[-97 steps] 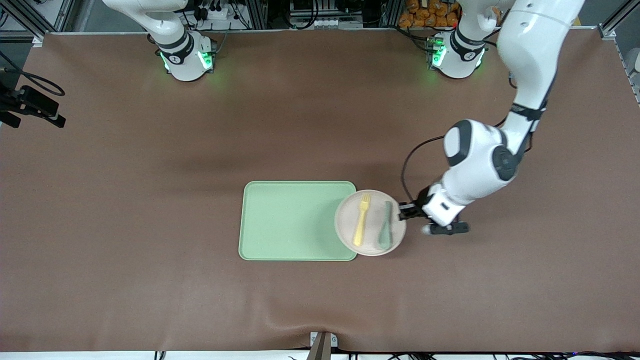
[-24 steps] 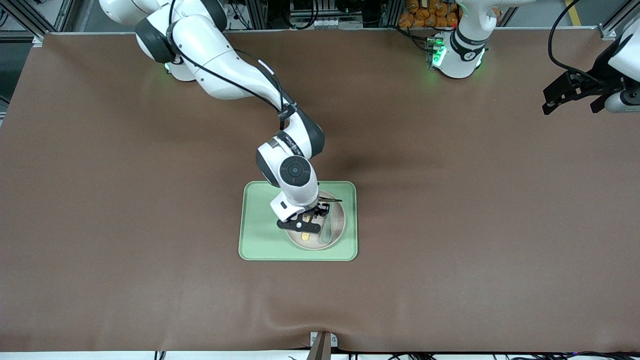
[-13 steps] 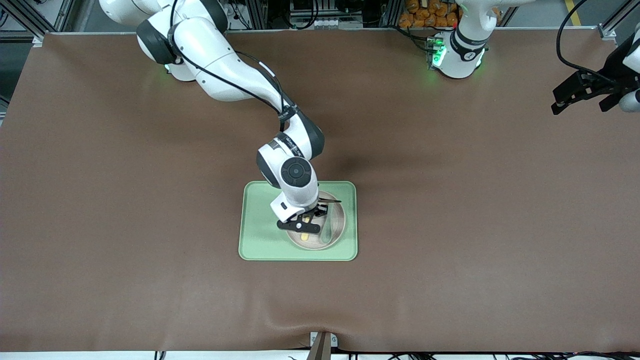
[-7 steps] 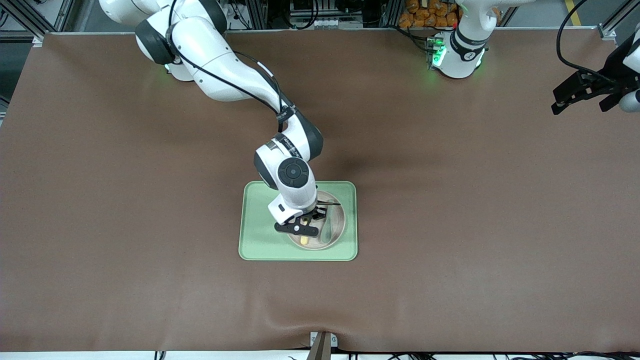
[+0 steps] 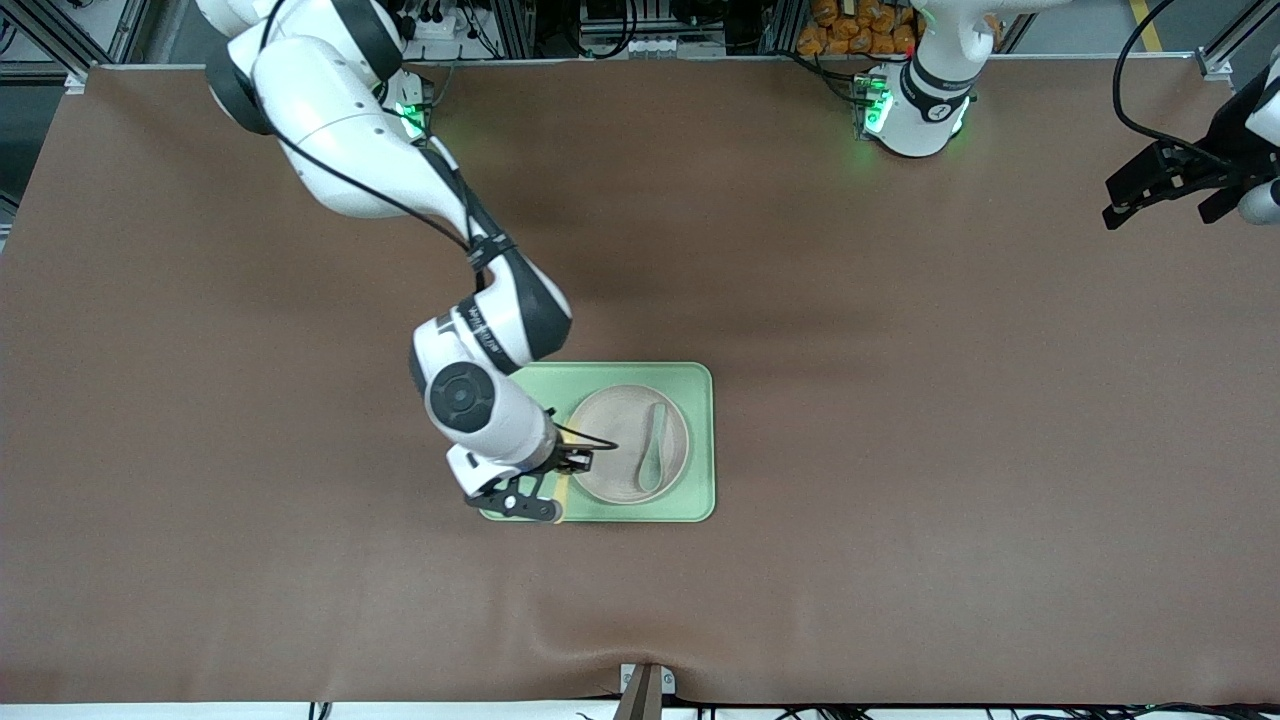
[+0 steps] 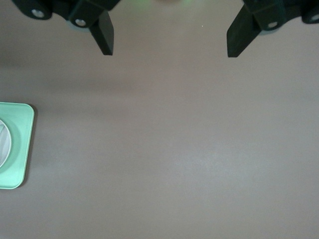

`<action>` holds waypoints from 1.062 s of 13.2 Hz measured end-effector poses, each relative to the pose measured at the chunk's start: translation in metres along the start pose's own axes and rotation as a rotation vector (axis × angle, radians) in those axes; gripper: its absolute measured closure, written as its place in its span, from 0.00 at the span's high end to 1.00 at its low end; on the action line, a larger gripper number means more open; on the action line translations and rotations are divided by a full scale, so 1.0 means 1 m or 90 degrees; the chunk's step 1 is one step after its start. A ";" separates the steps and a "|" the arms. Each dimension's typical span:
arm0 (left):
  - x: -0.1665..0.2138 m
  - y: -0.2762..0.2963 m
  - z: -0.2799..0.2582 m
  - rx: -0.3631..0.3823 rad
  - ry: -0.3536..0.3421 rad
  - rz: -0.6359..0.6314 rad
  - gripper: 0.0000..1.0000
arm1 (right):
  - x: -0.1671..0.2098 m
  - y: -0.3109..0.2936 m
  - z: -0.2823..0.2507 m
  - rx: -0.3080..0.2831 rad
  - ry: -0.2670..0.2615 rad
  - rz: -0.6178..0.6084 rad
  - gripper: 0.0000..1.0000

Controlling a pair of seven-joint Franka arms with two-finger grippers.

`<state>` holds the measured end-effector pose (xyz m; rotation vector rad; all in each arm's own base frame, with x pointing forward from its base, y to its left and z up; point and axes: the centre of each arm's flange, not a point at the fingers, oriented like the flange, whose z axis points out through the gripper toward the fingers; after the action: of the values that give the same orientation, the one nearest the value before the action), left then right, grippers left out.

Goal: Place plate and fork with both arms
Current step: 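Lift the fork and set it on the tray beside the plate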

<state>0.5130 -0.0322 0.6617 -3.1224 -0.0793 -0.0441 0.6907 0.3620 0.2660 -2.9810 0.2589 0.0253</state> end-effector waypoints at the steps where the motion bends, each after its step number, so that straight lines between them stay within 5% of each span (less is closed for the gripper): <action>1: 0.000 0.000 0.000 0.000 0.000 0.000 1.00 | 0.002 0.010 0.004 -0.003 -0.009 -0.008 0.13; 4: 0.000 0.000 0.000 0.000 0.000 0.000 1.00 | -0.008 0.021 0.029 -0.011 -0.015 -0.023 0.01; 11: 0.000 0.000 0.000 0.000 0.000 0.000 1.00 | -0.018 0.028 0.030 -0.010 -0.009 -0.032 0.01; 14: 0.000 0.000 0.000 0.000 0.000 0.000 1.00 | -0.010 0.036 0.020 0.011 -0.012 -0.019 0.19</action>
<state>0.5130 -0.0324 0.6617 -3.1224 -0.0788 -0.0439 0.6741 0.3314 0.2412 -2.9659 0.2104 0.0486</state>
